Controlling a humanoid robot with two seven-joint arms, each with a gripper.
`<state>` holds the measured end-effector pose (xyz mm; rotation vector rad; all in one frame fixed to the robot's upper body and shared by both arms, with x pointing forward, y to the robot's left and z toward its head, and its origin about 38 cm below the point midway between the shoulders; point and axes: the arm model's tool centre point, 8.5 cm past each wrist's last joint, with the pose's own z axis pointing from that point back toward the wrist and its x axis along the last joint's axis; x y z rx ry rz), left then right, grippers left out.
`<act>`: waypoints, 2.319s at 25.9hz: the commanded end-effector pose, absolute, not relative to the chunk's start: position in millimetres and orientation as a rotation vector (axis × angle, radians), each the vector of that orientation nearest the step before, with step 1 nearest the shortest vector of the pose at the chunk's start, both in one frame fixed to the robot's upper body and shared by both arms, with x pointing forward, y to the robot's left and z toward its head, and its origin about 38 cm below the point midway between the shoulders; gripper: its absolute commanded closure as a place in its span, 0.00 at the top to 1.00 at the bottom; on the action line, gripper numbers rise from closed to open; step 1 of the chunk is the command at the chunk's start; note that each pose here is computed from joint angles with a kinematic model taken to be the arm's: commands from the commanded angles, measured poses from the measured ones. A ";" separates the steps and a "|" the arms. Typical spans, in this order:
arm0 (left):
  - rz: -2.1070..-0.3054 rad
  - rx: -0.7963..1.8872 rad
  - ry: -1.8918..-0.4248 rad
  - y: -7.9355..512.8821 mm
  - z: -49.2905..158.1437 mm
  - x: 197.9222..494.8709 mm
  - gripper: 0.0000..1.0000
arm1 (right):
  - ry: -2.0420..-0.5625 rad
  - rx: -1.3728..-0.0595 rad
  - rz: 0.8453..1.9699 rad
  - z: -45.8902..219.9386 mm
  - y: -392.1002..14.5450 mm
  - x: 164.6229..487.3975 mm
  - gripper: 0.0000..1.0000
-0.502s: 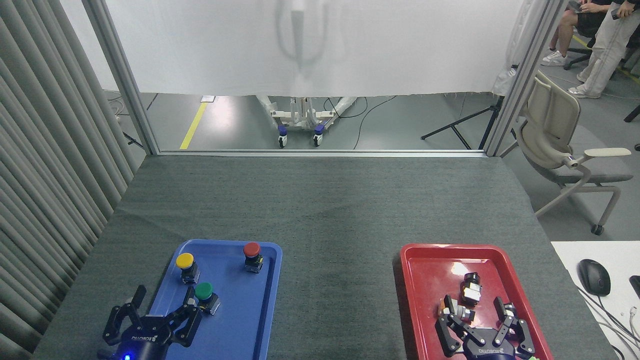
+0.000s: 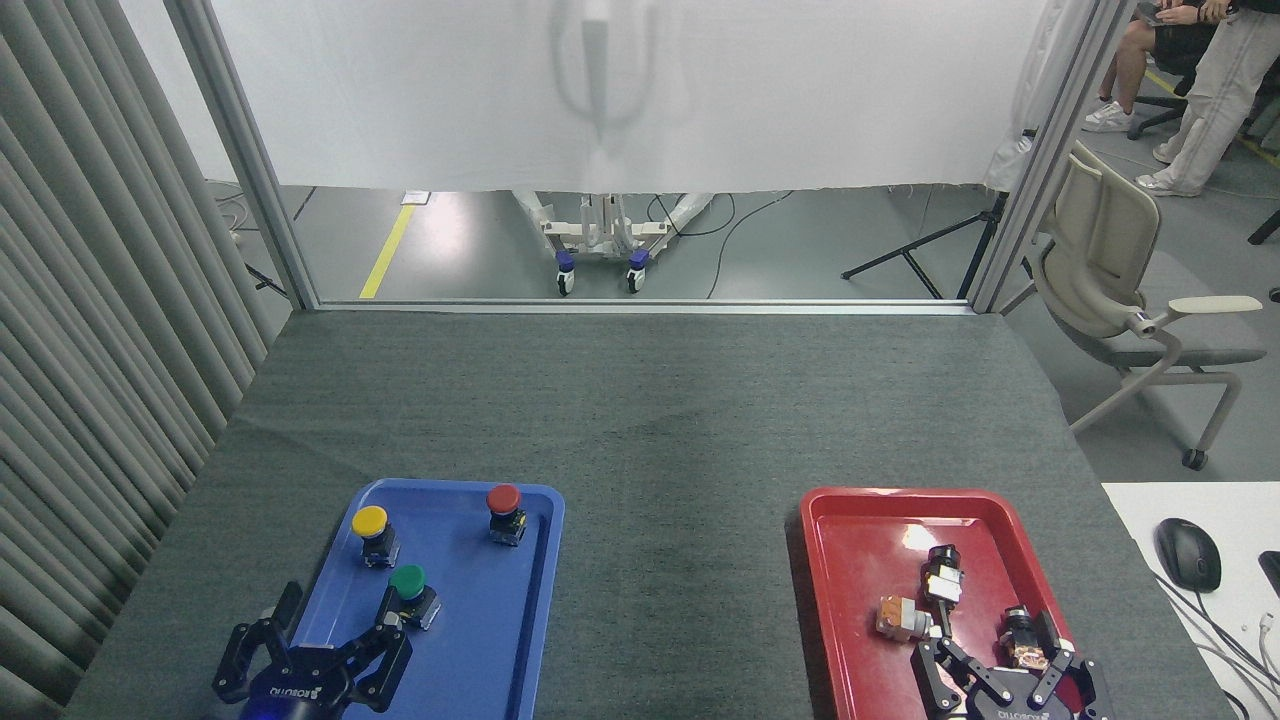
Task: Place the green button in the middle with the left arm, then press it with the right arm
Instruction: 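Reach the left hand down to the green button on the blue tray, then close the left hand around the green button and lift it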
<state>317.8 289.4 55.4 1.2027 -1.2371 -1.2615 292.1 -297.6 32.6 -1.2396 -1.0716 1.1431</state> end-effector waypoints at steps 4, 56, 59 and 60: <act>-1.290 1.177 -1.258 278.0 51.6 316.7 1.00 | -1.057 -1.253 1.140 33.5 -305.0 290.9 1.00; -1.384 1.055 -1.190 260.9 7.0 325.9 0.99 | -1.128 -1.226 1.167 37.9 -280.5 302.1 1.00; -1.393 1.038 -1.155 265.5 -5.2 327.4 0.99 | -1.128 -1.223 1.162 37.6 -280.1 301.8 1.00; -1.395 1.036 -1.147 267.2 -7.1 329.6 0.99 | -1.127 -1.224 1.163 37.7 -280.5 301.8 1.00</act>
